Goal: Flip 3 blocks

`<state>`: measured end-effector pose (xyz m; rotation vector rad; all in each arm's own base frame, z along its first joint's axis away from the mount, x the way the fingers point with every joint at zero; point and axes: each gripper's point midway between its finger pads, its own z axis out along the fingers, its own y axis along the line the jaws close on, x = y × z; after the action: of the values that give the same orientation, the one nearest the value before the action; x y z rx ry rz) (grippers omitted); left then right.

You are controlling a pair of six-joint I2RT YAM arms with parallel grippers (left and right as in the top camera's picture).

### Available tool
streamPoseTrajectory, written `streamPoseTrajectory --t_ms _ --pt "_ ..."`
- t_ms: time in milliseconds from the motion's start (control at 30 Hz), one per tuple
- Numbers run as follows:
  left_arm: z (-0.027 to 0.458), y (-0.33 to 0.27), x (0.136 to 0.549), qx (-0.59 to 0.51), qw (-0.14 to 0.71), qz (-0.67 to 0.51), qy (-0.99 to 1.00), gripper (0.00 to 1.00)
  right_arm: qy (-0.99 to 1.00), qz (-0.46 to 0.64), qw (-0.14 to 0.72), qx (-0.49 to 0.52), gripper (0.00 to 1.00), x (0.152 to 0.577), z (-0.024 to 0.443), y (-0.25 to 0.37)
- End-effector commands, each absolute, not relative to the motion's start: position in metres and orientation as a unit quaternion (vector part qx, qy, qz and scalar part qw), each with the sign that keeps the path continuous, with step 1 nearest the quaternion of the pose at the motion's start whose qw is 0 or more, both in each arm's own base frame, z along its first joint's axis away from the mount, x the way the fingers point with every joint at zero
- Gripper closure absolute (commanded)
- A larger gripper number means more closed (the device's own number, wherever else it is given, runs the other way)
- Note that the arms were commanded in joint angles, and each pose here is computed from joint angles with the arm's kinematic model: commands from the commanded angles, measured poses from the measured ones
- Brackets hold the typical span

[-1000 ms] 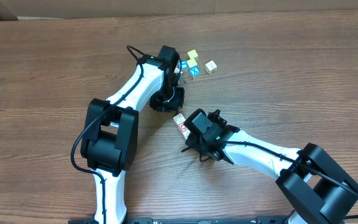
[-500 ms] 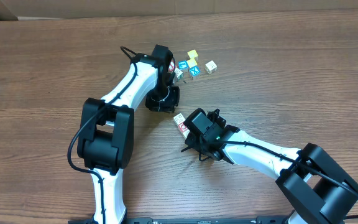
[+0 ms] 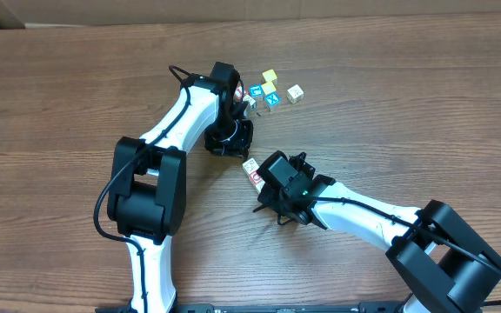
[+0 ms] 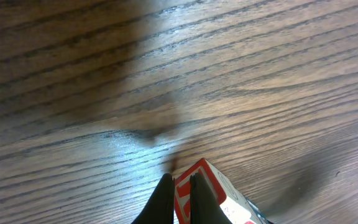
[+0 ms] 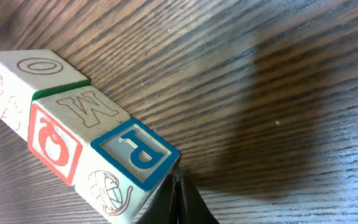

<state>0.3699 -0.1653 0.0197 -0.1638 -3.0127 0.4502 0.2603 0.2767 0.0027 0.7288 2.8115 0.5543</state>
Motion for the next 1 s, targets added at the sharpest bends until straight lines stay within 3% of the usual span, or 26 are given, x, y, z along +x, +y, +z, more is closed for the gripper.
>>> streamPoseTrajectory --t_ms 0,967 --pt "0.021 -0.172 0.374 -0.068 0.043 0.161 -0.984 0.96 0.950 0.190 0.090 0.232 0.96 0.258 0.002 0.279" --pt "0.021 -0.195 0.374 -0.096 0.026 0.165 -0.981 0.96 0.945 0.211 0.088 0.235 0.96 0.264 0.006 0.284"
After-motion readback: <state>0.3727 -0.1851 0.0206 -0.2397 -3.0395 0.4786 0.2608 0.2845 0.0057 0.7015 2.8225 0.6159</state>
